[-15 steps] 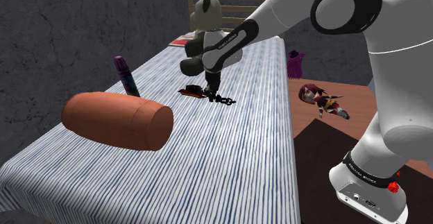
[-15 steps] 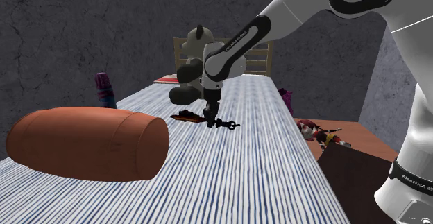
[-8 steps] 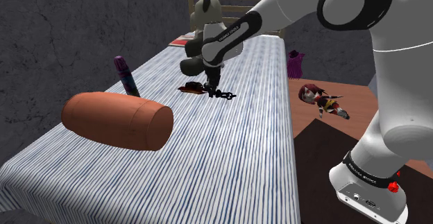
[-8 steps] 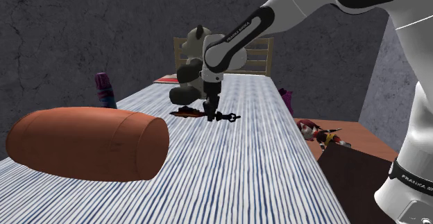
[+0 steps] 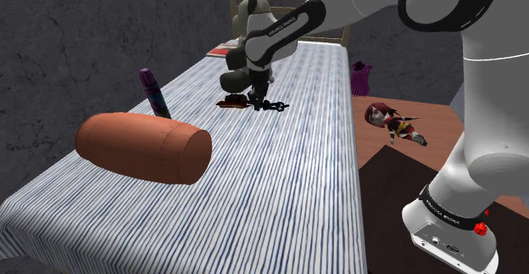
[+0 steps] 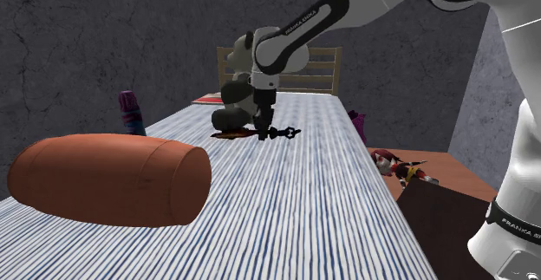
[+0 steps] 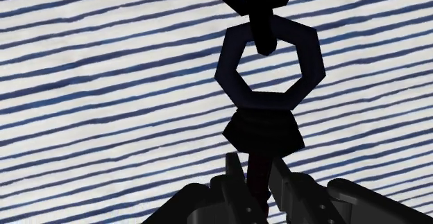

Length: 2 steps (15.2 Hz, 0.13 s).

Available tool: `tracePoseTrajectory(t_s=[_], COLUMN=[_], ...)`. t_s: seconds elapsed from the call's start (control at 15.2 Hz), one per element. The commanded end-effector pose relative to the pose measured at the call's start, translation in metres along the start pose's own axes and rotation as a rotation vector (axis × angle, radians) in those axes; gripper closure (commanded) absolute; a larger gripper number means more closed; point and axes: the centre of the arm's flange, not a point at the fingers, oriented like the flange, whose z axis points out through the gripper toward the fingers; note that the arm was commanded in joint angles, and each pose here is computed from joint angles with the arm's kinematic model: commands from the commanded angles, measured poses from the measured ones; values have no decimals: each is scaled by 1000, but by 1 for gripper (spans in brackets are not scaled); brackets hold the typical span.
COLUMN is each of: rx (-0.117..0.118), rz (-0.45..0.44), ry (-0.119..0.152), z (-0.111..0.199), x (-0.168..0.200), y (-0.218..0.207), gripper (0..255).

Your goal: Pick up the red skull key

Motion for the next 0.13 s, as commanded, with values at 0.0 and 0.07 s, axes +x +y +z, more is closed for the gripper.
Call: tracePoseTrajectory(t_s=[0.0, 0.07], rx=[0, 0], rz=[0, 0], ry=[0, 0], z=[-6, -6], x=[-1, -1], y=[1, 1], gripper=[255, 255])
